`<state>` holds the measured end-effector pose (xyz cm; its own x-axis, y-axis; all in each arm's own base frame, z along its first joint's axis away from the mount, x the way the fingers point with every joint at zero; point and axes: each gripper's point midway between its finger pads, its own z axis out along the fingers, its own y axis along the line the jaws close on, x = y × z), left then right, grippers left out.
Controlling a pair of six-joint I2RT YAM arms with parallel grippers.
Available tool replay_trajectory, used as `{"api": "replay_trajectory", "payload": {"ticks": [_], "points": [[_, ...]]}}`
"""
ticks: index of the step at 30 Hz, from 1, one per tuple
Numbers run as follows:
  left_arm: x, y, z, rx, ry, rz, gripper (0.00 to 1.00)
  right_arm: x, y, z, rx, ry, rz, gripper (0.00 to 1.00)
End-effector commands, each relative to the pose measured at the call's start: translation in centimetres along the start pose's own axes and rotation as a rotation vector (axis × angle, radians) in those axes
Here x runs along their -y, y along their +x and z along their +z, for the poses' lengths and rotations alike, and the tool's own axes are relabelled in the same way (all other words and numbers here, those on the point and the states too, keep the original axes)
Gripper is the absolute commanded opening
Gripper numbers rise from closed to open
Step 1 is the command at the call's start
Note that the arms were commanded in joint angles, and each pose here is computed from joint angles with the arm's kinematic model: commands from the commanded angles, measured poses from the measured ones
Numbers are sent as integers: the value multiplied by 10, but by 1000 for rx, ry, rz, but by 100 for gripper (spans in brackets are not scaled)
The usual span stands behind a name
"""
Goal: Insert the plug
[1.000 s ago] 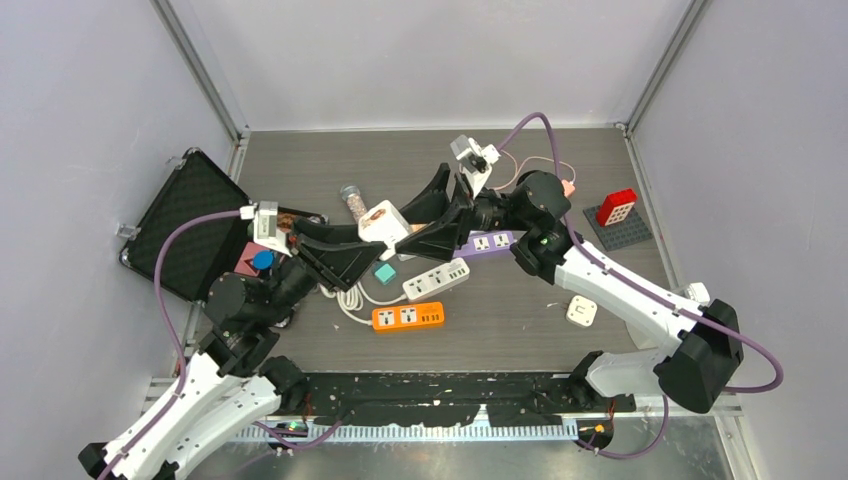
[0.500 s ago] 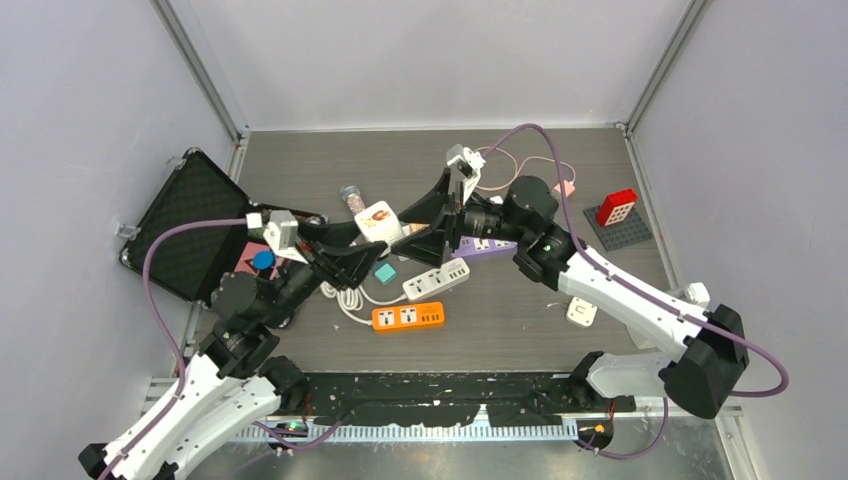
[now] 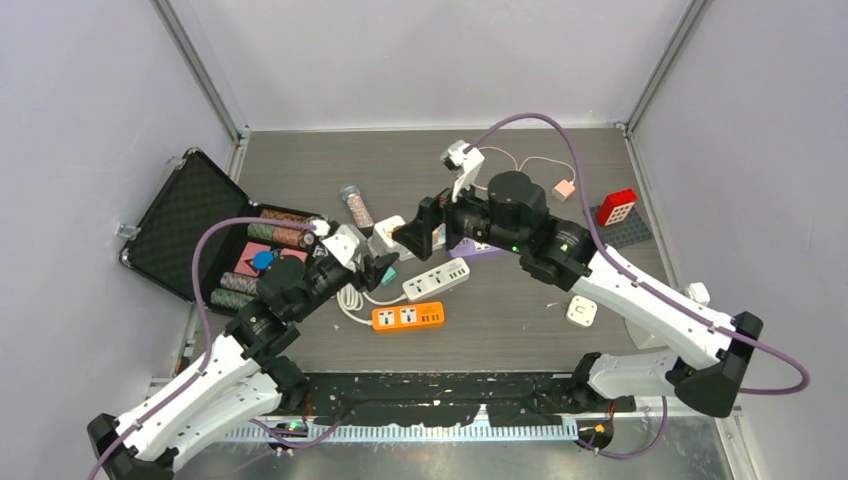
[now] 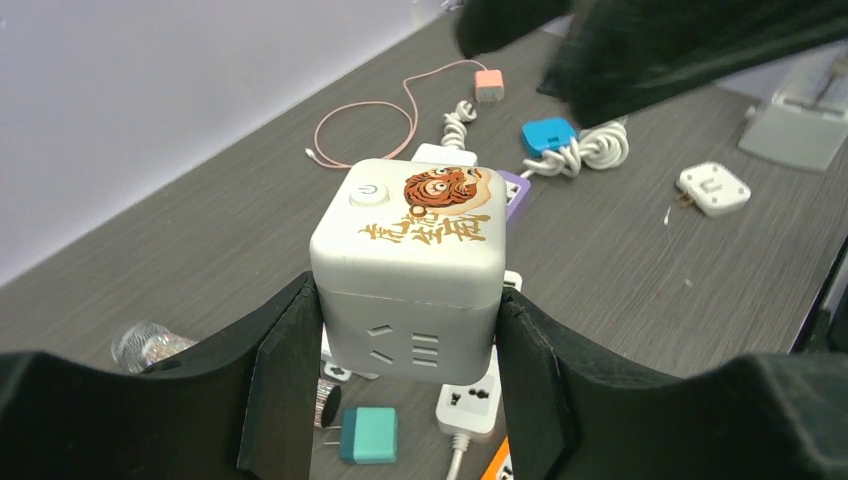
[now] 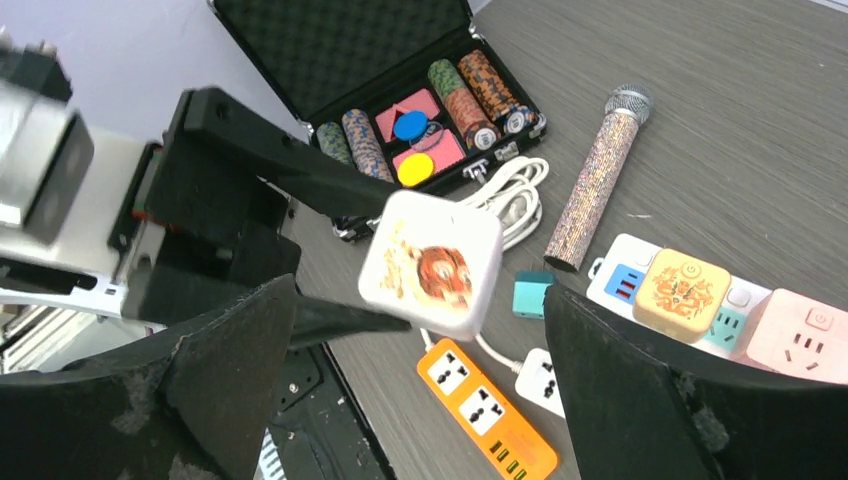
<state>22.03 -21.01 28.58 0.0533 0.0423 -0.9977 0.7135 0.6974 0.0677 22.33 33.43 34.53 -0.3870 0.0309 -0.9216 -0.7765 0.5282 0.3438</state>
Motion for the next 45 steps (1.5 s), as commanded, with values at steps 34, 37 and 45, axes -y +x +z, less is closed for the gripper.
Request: {"api": "replay_trajectory", "payload": {"ticks": [34,37,45], "points": [[1,-63,-20,225,-88,25,99,49,20,17,-229,403,-17,5],[1,-66,-32,245,-86,-33,100,78,12,0,-200,471,-24,5],[17,-67,-53,254,5,-119,100,169,21,-36,-209,622,-103,5]]}}
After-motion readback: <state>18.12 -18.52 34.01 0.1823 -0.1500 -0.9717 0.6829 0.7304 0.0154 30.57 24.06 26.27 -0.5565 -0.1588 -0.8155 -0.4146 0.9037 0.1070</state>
